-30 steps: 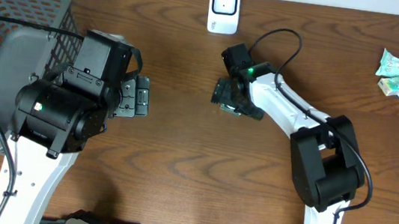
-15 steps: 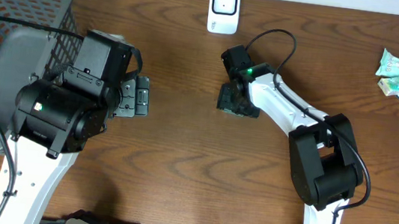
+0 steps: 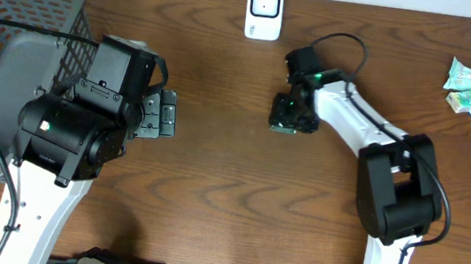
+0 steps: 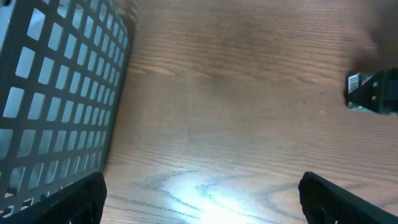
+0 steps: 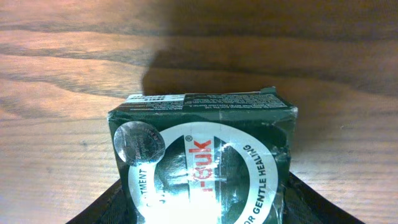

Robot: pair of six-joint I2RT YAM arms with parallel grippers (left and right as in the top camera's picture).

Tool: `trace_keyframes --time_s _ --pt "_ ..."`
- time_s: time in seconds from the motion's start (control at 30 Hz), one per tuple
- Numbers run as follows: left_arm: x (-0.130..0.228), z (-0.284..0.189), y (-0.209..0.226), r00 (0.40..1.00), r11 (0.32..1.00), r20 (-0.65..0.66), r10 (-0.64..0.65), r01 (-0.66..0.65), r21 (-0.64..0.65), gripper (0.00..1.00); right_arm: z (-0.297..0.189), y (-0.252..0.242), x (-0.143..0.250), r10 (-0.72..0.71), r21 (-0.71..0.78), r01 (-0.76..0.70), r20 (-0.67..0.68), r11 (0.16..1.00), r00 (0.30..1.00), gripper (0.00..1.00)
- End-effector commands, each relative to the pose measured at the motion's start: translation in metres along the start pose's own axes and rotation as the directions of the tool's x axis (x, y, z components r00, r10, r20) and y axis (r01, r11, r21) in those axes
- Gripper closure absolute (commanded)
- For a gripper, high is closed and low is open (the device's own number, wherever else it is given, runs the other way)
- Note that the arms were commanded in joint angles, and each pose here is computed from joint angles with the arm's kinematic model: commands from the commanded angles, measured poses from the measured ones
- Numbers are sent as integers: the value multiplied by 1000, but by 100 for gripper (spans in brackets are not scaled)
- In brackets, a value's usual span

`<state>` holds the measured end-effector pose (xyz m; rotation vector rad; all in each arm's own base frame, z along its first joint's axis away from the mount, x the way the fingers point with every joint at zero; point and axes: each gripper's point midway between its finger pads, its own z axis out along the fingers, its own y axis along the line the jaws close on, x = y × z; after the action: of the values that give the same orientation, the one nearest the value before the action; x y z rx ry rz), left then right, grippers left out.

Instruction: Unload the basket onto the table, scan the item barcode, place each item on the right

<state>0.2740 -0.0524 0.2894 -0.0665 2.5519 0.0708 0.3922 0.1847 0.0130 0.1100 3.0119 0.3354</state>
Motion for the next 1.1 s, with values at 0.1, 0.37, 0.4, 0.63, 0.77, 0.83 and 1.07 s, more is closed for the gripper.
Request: trace_keyframes --time_s 0.1,0.37,0.4,0.63,0.77,0.83,1.07 --pt "-2 0 4 1000 1000 5 5 -5 -19 2 -59 48 -1 -322 -381 335 99 862 942 51" --pt "-2 0 4 1000 1000 5 5 -5 -19 2 -119 98 22 -463 -713 510 286 482 839 49" --pt "-2 0 4 1000 1000 5 5 -5 -19 2 -121 100 24 -467 -723 516 297 460 833 49" --pt "-2 0 4 1000 1000 5 5 -5 -19 2 -134 108 26 -455 -768 513 326 384 829 50" --pt "-2 0 4 1000 1000 5 5 -5 -19 2 -154 115 26 -428 -813 514 376 274 822 50" --pt "-2 0 4 1000 1000 5 5 -5 -19 2 -166 119 25 -413 -828 521 409 205 813 49" --pt "-2 0 4 1000 1000 5 5 -5 -19 2 -173 125 12 -376 -848 486 389 211 841 49"
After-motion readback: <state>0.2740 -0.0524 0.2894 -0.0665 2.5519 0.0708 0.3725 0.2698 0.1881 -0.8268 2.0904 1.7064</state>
